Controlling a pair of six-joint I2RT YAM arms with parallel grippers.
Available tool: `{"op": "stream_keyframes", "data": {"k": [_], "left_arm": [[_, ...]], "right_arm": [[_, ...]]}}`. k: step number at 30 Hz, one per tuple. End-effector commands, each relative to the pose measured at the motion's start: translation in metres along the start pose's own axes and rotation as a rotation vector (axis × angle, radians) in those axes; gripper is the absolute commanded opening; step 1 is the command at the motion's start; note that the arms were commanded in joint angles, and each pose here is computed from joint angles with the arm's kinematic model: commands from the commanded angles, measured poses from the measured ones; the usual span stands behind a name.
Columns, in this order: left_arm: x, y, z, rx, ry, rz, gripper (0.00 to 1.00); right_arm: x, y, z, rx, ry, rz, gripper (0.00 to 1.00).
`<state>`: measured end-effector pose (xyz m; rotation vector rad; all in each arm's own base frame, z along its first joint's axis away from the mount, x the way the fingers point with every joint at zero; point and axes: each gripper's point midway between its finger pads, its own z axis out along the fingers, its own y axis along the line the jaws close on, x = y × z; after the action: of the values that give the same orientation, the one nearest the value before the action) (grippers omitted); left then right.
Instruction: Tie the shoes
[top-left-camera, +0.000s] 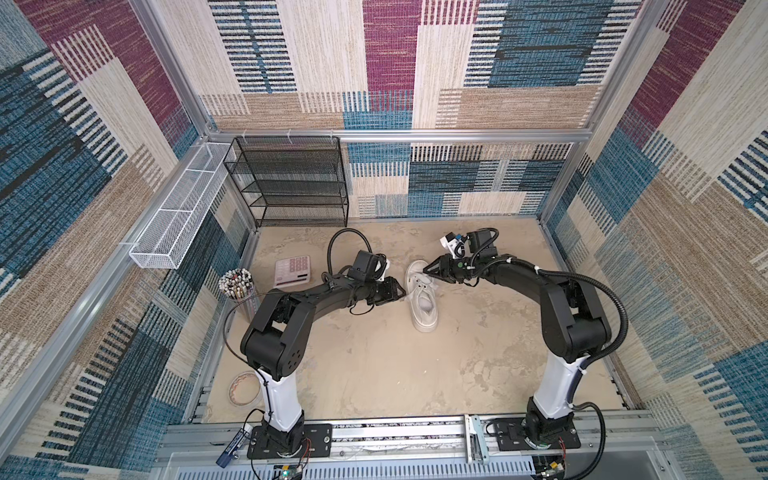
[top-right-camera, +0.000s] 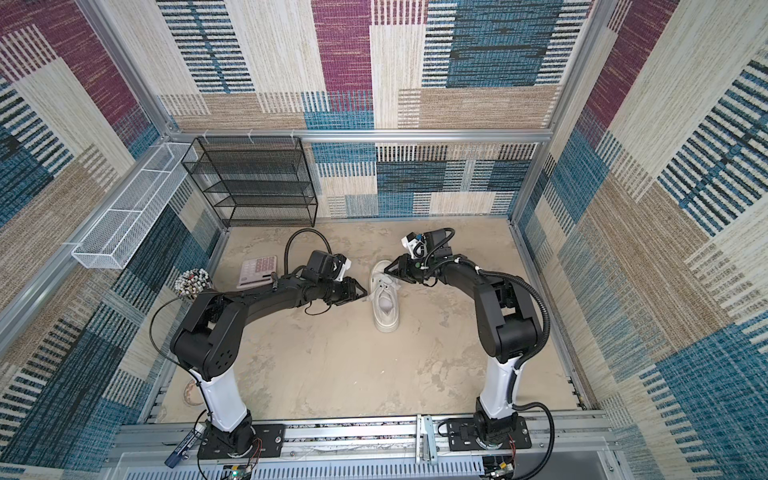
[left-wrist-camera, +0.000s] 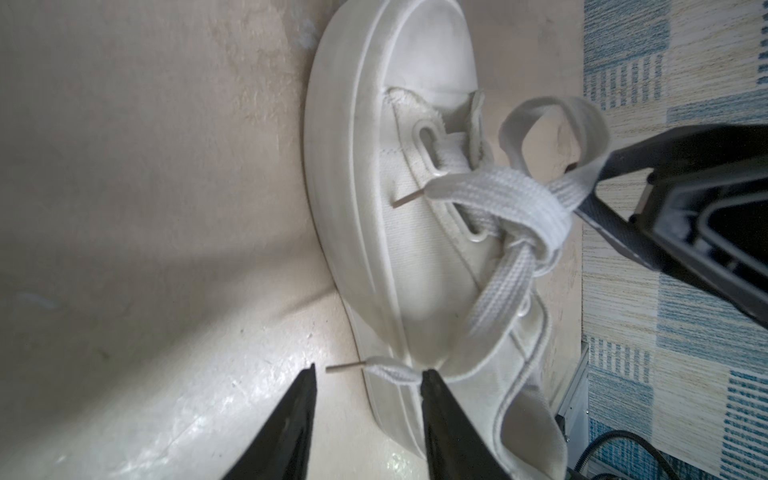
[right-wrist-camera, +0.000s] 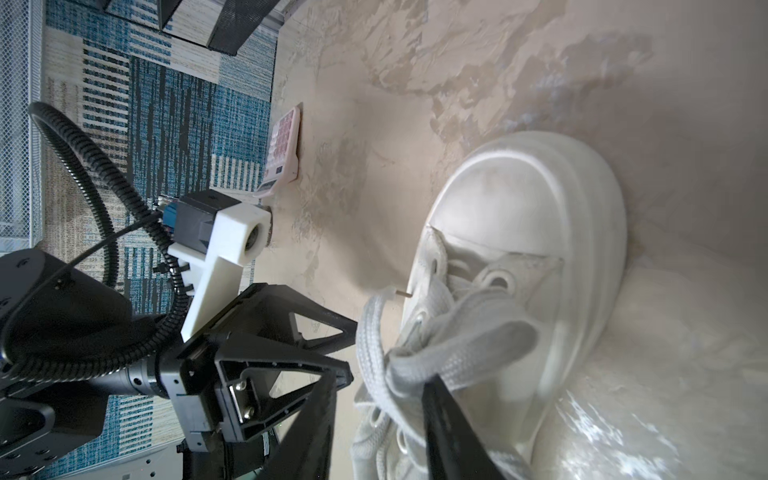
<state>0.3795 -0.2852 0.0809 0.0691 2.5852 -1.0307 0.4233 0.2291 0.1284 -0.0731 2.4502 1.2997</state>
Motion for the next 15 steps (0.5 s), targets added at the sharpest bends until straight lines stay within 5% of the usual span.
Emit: {"op": "stream_keyframes", "data": {"k": [1,15], "left_arm": [[-0.012,-0.003,-0.01,0.007,-0.042,0.022,0.49],[-0.069,-0.036,0.007,0.149,-0.035,0.035,0.5]], "right_arm": [[-0.01,0.001,-0.009,0.011,-0.038,0.002,0.39],[0.026,-0.036,-0.024,0.005,-0.008,0.095,0.4]]}}
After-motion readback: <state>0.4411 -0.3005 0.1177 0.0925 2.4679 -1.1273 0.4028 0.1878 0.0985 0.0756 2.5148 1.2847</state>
